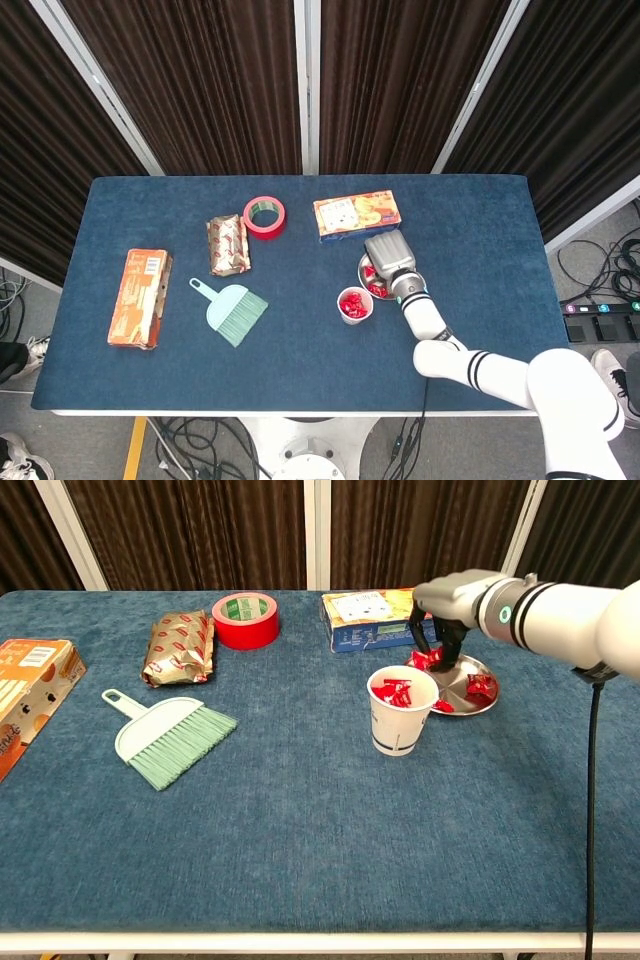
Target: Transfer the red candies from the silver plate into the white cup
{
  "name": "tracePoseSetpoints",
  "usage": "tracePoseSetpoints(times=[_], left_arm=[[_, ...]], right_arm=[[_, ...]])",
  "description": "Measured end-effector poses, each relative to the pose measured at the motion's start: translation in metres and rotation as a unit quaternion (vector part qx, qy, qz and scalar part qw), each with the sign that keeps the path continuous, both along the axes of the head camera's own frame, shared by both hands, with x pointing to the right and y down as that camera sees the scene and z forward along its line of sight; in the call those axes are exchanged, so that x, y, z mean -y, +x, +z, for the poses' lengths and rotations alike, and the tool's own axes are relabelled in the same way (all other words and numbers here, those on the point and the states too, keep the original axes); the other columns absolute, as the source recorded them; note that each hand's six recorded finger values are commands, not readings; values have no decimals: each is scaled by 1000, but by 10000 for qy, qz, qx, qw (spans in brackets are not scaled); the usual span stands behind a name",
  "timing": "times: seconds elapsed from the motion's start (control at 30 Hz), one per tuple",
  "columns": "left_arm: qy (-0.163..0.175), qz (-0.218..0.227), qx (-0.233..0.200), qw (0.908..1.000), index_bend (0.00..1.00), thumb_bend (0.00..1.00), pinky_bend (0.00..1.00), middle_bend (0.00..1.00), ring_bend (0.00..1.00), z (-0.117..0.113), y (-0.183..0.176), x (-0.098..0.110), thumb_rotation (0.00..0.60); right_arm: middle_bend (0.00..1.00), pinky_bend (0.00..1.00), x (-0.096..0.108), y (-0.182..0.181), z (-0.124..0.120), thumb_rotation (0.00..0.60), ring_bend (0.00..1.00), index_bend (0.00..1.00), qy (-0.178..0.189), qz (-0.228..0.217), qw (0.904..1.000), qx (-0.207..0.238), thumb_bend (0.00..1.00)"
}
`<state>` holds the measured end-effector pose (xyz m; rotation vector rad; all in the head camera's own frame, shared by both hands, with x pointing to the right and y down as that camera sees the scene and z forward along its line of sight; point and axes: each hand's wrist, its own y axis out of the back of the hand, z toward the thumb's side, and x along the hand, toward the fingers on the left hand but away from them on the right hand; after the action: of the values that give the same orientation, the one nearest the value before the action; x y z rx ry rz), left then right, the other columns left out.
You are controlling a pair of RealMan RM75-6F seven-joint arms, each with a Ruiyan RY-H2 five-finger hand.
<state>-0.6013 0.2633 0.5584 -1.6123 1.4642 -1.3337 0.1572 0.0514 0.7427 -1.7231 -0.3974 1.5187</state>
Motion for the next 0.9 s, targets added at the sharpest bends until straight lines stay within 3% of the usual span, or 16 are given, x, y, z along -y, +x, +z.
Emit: tracePoseSetpoints(times=[0.2, 0.43, 0.7, 0.9], left_arm=[[40, 49, 9, 10000, 146, 103, 188, 164, 58, -2, 4, 2, 600], [72, 90, 30, 9999, 146, 102, 187, 164, 58, -4, 8, 4, 599], [81, 66, 48, 9999, 147, 103, 188, 164, 58, -5, 9, 4, 599], [88, 26, 57, 9999, 147, 103, 188, 164, 58, -6, 6, 3, 600]], right_arm=[[1000, 1000, -5, -15, -44, 600, 1000, 599, 347, -200, 9982, 445, 202], [1000, 1000, -25, -25, -87, 600, 1000, 599, 573, -548, 9931, 864, 202], [1000, 1000, -45, -26, -80, 600, 1000, 598, 362, -746, 9929, 853, 193], [1000, 1000, -47, -30, -75, 600, 1000, 540, 284, -834, 9924, 857, 63]])
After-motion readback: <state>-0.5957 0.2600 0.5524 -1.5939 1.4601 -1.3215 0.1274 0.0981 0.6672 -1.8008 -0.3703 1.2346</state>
